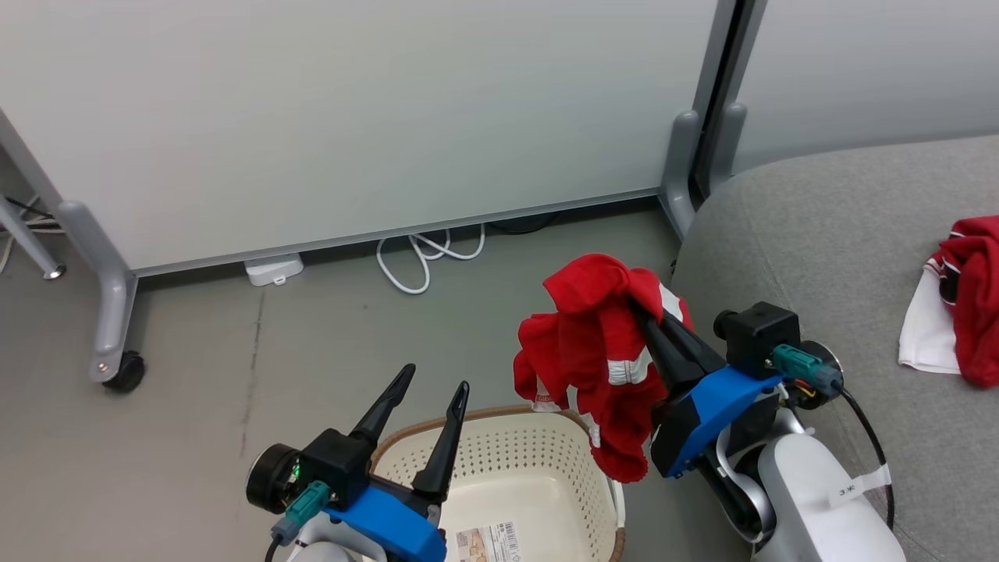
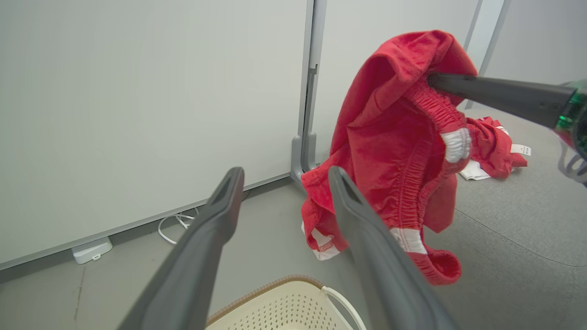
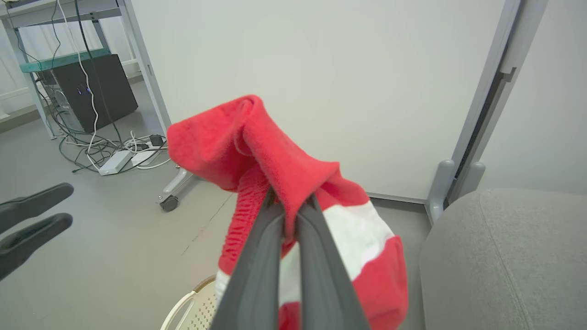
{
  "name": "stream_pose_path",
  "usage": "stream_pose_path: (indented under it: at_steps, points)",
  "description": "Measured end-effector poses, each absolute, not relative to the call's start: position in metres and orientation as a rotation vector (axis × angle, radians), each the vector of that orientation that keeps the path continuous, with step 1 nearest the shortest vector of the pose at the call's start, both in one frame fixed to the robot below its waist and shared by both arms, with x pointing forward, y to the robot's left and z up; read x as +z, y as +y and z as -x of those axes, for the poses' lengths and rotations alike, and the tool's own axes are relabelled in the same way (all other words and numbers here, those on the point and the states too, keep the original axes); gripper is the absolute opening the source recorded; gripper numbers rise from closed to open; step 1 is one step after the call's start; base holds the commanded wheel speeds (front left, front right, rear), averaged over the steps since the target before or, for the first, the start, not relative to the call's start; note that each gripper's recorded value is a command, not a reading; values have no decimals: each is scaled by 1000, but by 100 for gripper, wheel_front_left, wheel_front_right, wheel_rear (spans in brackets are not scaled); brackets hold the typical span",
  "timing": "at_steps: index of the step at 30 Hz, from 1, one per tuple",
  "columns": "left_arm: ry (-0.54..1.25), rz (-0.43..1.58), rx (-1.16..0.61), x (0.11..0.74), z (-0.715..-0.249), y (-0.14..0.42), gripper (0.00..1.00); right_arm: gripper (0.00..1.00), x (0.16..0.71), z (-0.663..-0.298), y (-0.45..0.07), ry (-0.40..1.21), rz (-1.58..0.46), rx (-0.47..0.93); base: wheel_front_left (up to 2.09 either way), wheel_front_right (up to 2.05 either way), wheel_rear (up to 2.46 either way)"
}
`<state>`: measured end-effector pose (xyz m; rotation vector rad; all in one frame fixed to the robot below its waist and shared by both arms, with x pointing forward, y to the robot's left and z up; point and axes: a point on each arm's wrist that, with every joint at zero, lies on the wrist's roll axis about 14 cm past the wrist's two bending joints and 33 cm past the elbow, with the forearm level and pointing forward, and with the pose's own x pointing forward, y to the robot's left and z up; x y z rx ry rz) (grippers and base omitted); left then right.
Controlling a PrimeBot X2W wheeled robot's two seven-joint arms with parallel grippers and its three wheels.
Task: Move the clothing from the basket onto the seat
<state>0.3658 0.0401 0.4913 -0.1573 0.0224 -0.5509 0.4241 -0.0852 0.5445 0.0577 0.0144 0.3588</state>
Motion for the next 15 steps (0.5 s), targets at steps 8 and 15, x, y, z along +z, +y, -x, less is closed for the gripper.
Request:
stream_pose_path:
  at_steps: [8, 15]
  points:
    - [28, 165, -642, 491, -371, 10, 100, 0, 542, -419, -117, 16, -60, 274, 0, 0, 0]
    - [40, 167, -757, 489, -374, -28, 100, 0, 537, -407, -163, 25, -61, 149, 0, 0, 0]
